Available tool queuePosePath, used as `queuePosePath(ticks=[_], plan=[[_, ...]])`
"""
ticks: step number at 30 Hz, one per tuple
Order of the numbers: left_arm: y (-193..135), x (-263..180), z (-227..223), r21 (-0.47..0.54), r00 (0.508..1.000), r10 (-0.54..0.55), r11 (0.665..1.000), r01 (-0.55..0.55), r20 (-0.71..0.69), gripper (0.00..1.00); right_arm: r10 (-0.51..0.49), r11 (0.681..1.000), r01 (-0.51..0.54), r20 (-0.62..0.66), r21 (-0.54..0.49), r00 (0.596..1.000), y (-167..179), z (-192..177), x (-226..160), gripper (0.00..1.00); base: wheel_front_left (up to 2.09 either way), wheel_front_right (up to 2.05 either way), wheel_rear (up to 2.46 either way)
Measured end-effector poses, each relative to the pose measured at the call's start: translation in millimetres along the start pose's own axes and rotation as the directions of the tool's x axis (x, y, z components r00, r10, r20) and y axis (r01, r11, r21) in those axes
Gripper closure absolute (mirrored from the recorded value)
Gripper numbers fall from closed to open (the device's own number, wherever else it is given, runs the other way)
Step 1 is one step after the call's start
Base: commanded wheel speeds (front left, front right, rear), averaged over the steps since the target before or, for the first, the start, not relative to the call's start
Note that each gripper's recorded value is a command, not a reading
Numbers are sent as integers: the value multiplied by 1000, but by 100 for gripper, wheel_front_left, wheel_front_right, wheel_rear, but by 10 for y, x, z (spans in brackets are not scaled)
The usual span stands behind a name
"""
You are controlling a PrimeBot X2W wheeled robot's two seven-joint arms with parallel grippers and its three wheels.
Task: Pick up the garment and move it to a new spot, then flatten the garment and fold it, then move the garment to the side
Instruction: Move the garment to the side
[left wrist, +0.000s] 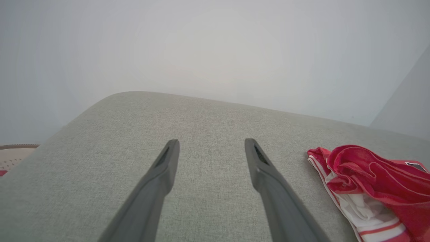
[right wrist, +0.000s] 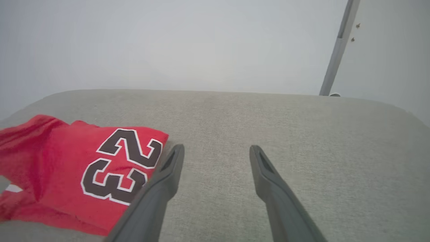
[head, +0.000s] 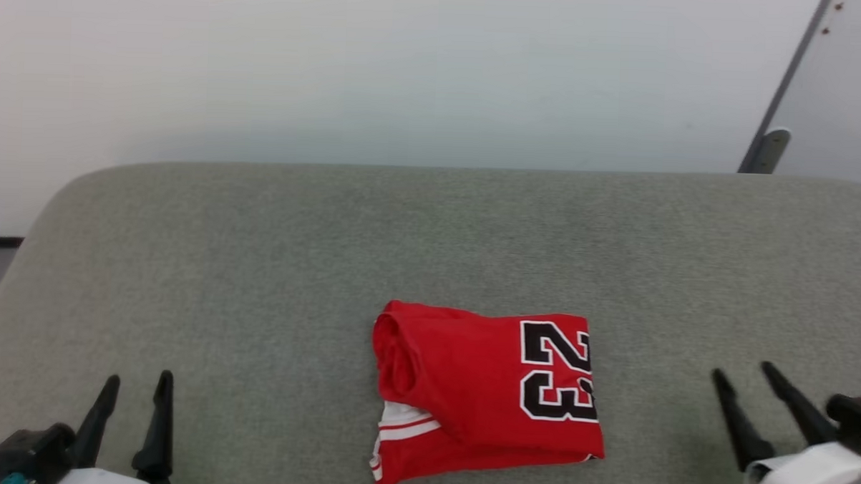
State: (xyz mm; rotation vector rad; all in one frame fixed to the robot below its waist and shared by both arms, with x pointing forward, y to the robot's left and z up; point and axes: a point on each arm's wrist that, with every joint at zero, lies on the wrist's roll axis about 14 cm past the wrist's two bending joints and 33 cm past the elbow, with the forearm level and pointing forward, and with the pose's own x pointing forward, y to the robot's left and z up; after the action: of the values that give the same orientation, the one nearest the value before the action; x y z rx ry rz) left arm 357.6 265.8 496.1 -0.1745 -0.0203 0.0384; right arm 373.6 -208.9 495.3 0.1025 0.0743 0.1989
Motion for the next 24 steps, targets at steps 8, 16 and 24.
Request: queuePosePath(ticks=[8,16,24], plan=[[71,-63,11,1,1000,25,1000,-25,3,0,187,982,-185,-93,27,978,596,-114,352,0,0,0,0],[147,-89,-62,-6,998,60,998,-60,-18,0,264,964,-265,-304,37,915,783,-514,563,0,0,0,0],[220,-74,-183,-6,994,91,996,-92,-54,0,295,950,-305,-498,62,816,858,-923,684,0,0,0,0]])
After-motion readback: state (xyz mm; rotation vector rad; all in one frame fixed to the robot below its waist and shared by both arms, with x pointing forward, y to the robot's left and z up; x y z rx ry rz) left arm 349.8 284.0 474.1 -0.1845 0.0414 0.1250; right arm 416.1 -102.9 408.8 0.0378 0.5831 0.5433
